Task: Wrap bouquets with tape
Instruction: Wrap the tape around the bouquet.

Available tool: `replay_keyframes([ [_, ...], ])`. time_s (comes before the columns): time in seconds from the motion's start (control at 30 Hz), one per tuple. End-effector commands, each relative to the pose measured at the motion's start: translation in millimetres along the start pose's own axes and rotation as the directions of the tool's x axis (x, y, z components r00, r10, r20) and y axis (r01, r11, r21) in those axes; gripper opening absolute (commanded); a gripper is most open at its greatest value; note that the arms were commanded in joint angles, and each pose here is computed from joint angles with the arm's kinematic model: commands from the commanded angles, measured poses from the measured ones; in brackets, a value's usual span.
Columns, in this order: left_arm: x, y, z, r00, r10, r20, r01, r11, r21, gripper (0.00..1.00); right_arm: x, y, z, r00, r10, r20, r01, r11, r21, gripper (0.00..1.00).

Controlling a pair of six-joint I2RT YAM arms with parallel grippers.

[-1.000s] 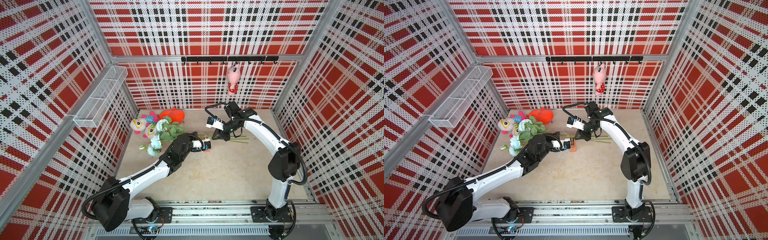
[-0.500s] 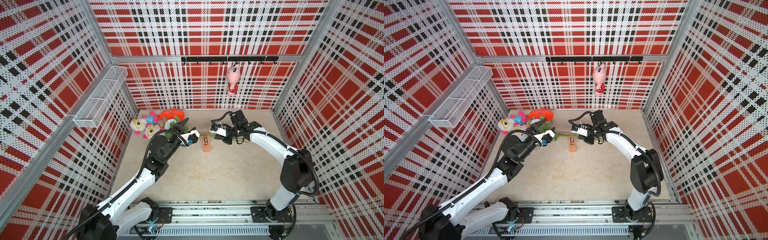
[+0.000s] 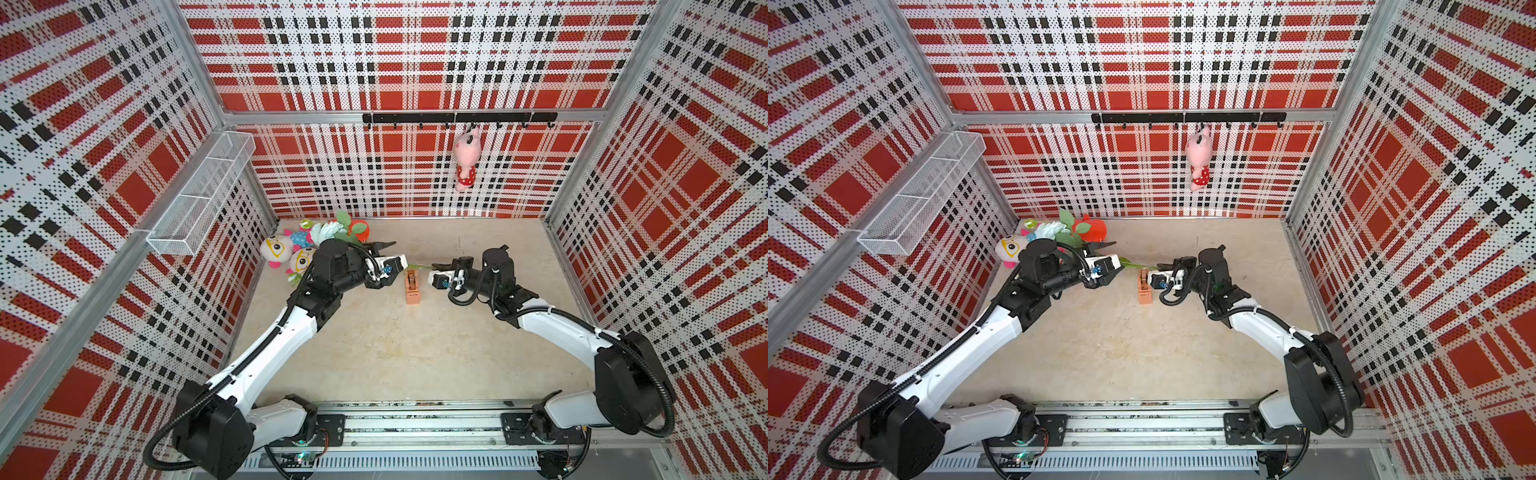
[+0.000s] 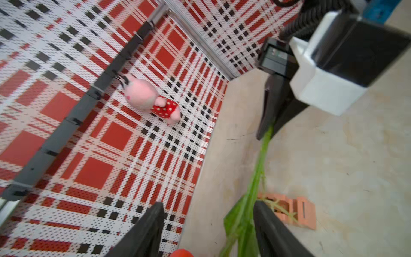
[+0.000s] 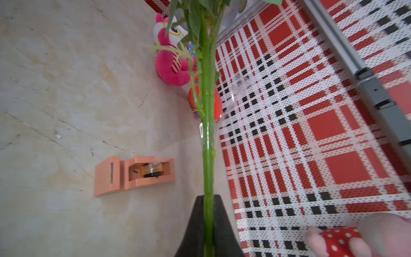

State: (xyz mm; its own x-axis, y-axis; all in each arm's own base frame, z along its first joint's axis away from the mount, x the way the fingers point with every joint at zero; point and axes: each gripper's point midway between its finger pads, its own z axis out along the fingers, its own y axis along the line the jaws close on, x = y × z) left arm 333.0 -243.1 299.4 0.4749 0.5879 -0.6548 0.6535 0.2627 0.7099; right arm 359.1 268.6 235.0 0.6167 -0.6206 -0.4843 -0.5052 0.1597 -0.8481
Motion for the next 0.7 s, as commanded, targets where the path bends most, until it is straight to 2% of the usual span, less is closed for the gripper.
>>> replay_keyframes([
  [0.0, 12.4, -20.7, 6.8, 0.997, 0.008, -0.075, 0.002, 0.992, 0.127, 0.69, -19.3, -38.4, -5.2, 0.984, -0.180, 0.015, 0.173, 0.966, 0.193, 0.00],
  [0.07, 20.9, -28.0, 12.9, 0.993, 0.006, -0.117, 0.013, 0.986, 0.163, 0.69, -21.3, -36.0, -3.6, 0.976, -0.220, 0.005, 0.214, 0.955, 0.203, 0.00],
  [0.2, 40.7, -30.2, 22.2, 0.979, 0.004, -0.204, 0.030, 0.986, 0.164, 0.69, -31.5, -36.9, -2.2, 0.960, -0.278, -0.008, 0.273, 0.936, 0.222, 0.00],
  [0.37, 48.2, -30.2, 26.2, 0.973, 0.003, -0.230, 0.041, 0.982, 0.184, 0.63, -34.7, -34.6, -1.6, 0.941, -0.336, -0.032, 0.335, 0.917, 0.218, 0.00],
  [0.43, 49.7, -32.2, 27.3, 0.973, -0.001, -0.231, 0.047, 0.979, 0.197, 0.53, -33.0, -34.0, -1.3, 0.937, -0.346, -0.045, 0.347, 0.912, 0.217, 0.00],
  [0.57, 53.0, -36.3, 28.8, 0.971, -0.009, -0.240, 0.061, 0.975, 0.212, 0.16, -28.0, -28.5, -2.5, 0.933, -0.355, -0.064, 0.360, 0.907, 0.216, 0.00],
  [0.63, 53.2, -38.0, 28.9, 0.971, -0.009, -0.240, 0.061, 0.975, 0.214, 0.03, -24.1, -24.0, -2.0, 0.941, -0.328, -0.077, 0.337, 0.919, 0.206, 0.00],
  [0.67, 53.1, -37.1, 28.8, 0.971, -0.009, -0.241, 0.060, 0.977, 0.205, 0.00, -22.7, -23.7, -2.5, 0.956, -0.281, -0.086, 0.293, 0.934, 0.206, 0.07],
])
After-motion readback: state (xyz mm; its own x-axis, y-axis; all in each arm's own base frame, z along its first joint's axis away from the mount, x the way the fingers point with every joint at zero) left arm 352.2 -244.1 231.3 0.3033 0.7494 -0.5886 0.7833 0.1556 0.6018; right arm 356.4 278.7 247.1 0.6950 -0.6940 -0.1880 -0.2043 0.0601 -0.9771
